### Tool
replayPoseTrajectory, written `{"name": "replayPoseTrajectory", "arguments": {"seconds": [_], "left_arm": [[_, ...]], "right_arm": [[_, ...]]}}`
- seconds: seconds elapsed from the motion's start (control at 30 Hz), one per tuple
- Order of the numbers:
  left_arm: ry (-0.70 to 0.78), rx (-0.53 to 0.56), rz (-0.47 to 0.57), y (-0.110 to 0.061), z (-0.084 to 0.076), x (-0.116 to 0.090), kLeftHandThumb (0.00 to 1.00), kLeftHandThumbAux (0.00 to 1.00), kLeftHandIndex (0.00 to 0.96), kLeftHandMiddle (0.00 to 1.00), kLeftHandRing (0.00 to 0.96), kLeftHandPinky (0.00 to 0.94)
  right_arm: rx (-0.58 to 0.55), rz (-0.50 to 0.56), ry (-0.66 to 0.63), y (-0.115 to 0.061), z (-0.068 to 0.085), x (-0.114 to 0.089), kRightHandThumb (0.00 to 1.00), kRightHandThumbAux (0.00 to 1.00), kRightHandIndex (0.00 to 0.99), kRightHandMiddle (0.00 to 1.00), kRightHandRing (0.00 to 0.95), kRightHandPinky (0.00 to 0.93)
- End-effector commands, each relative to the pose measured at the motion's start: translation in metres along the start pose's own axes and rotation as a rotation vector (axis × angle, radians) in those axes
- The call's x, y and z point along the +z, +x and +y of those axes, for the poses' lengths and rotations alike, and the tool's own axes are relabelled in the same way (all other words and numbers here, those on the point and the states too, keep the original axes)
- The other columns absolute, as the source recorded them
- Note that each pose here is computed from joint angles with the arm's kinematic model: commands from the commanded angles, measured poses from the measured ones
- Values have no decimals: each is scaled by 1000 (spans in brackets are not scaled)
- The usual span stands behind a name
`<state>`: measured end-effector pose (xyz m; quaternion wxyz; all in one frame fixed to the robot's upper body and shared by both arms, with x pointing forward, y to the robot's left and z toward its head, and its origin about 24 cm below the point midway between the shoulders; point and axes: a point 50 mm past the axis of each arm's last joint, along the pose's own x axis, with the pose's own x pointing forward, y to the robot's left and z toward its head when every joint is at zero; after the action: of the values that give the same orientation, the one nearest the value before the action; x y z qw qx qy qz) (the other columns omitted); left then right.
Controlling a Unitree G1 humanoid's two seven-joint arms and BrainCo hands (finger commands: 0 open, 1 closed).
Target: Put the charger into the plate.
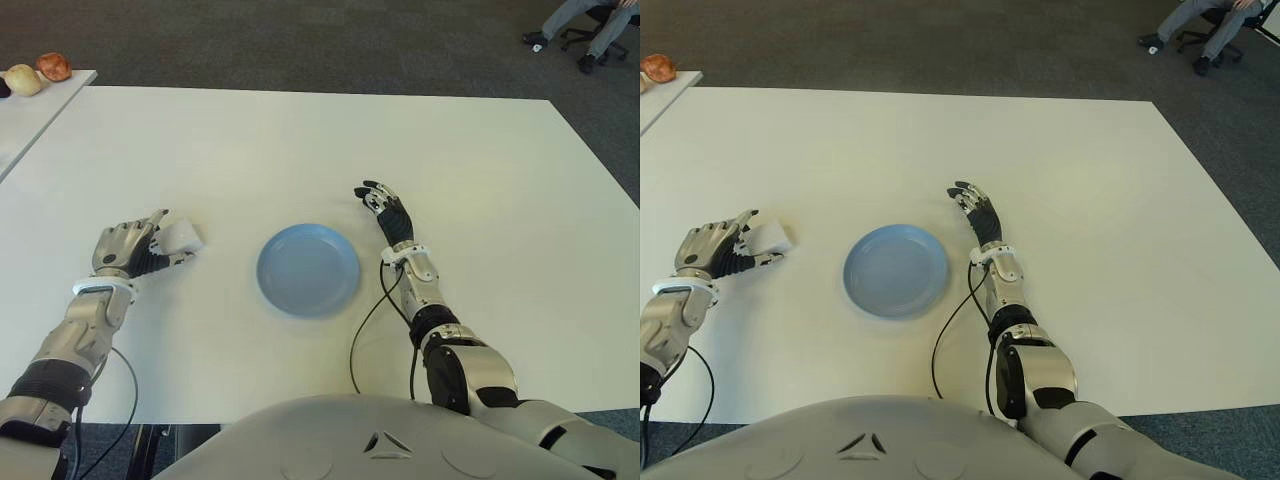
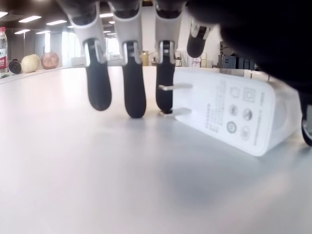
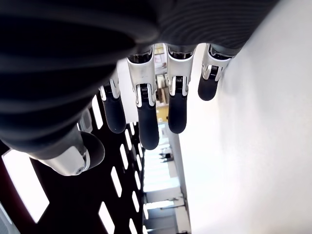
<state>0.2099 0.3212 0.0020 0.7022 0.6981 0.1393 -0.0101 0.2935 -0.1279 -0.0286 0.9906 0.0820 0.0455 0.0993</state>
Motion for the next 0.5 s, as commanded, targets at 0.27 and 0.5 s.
{"name": "replayPoseTrajectory", "arguments": {"seconds": [0.27,0.5], "left_arm": [[5,-127,10,-10,-19,-5,306,354,132,413,470,473],[3,-124,4,-9,-19,-5,319,387,177,505,522,527]], "right_arm": [[-41,168,50,-26,-1,-37,0,563,222,319,220,58],[-40,169,49,-25,0,-37,0,558,218,321,225,80]]}}
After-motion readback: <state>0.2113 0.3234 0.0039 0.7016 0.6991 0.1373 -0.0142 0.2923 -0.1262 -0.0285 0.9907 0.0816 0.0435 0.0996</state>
